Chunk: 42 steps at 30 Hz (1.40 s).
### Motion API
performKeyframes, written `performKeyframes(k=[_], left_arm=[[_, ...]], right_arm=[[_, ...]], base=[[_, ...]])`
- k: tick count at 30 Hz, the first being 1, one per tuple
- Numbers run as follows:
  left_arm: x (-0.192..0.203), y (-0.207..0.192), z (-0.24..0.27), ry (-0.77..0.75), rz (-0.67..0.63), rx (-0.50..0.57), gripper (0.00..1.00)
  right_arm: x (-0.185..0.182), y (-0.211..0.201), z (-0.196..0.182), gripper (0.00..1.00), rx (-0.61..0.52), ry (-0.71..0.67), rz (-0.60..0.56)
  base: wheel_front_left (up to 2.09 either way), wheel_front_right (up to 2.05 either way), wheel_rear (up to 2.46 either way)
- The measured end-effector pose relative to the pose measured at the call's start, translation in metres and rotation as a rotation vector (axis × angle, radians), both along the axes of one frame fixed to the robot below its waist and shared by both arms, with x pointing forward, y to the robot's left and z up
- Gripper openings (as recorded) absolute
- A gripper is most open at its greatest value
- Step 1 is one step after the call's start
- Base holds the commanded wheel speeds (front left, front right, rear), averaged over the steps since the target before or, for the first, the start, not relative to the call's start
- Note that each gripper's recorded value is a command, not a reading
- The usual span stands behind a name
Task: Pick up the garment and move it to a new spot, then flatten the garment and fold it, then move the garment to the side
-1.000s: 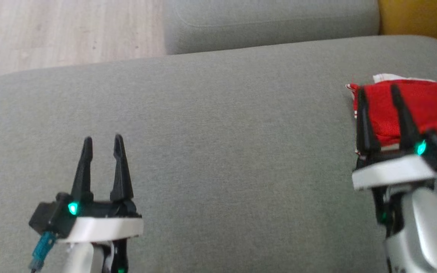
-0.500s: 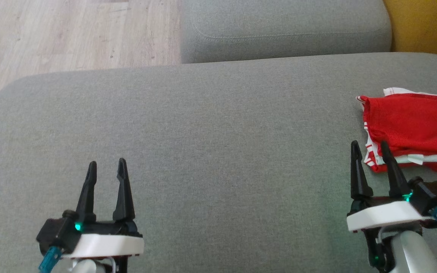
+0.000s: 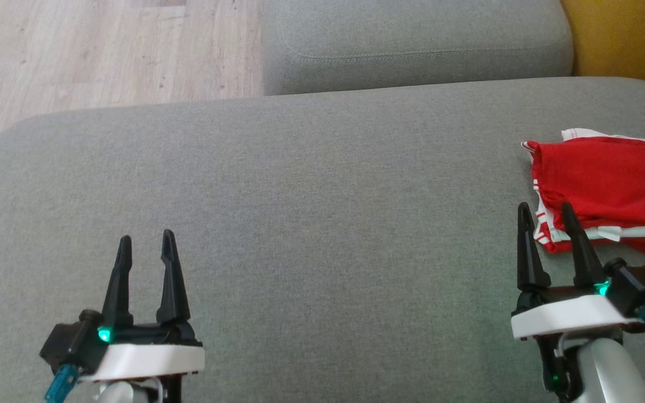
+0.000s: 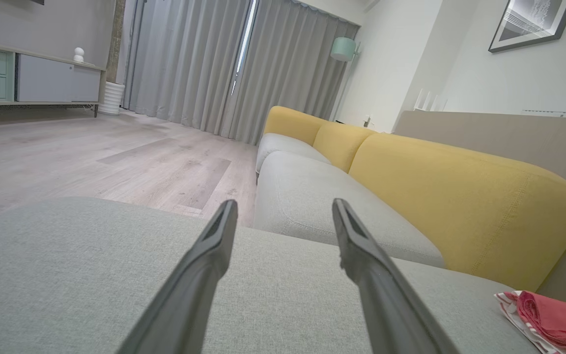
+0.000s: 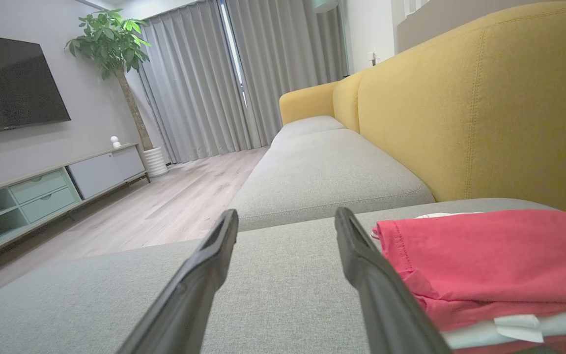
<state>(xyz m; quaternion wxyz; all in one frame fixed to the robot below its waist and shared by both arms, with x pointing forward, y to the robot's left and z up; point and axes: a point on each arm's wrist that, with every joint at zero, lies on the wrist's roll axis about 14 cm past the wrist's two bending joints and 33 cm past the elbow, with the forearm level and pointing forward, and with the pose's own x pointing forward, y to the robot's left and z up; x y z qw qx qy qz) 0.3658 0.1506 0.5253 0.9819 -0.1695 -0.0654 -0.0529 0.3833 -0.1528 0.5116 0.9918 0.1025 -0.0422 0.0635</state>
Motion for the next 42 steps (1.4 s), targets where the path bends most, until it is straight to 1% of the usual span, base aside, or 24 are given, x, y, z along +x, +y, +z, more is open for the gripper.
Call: performKeyframes(k=[8, 10, 11, 16, 18, 42], left_arm=[[0.001, -0.001, 0.001, -0.002, -0.002, -0.002, 1.00], [0.001, 0.002, 0.001, 0.001, 0.010, -0.022, 1.00], [0.001, 0.002, -0.004, 0.014, 0.009, -0.024, 0.00], [-0.016, 0.001, -0.048, 0.155, 0.010, -0.020, 0.00], [-0.021, 0.003, -0.056, 0.182, 0.015, -0.039, 0.00], [-0.015, 0.014, -0.058, 0.232, 0.050, -0.257, 0.00]], right_arm=[[-0.002, -0.001, 0.000, 1.00, 0.018, 0.002, -0.003], [-0.002, 0.000, 0.000, 1.00, 0.018, 0.002, -0.002], [-0.002, -0.001, -0.004, 0.00, 0.017, 0.013, -0.003], [-0.021, -0.003, -0.047, 0.00, 0.016, 0.149, -0.012], [-0.026, -0.005, -0.055, 0.00, 0.035, 0.176, -0.020], [-0.024, -0.017, -0.056, 0.00, 0.283, 0.219, -0.080]], base=[[0.00, 0.00, 0.00], [0.00, 0.00, 0.00], [0.00, 0.00, 0.00], [0.00, 0.00, 0.00], [0.00, 0.00, 0.00], [0.00, 0.00, 0.00]])
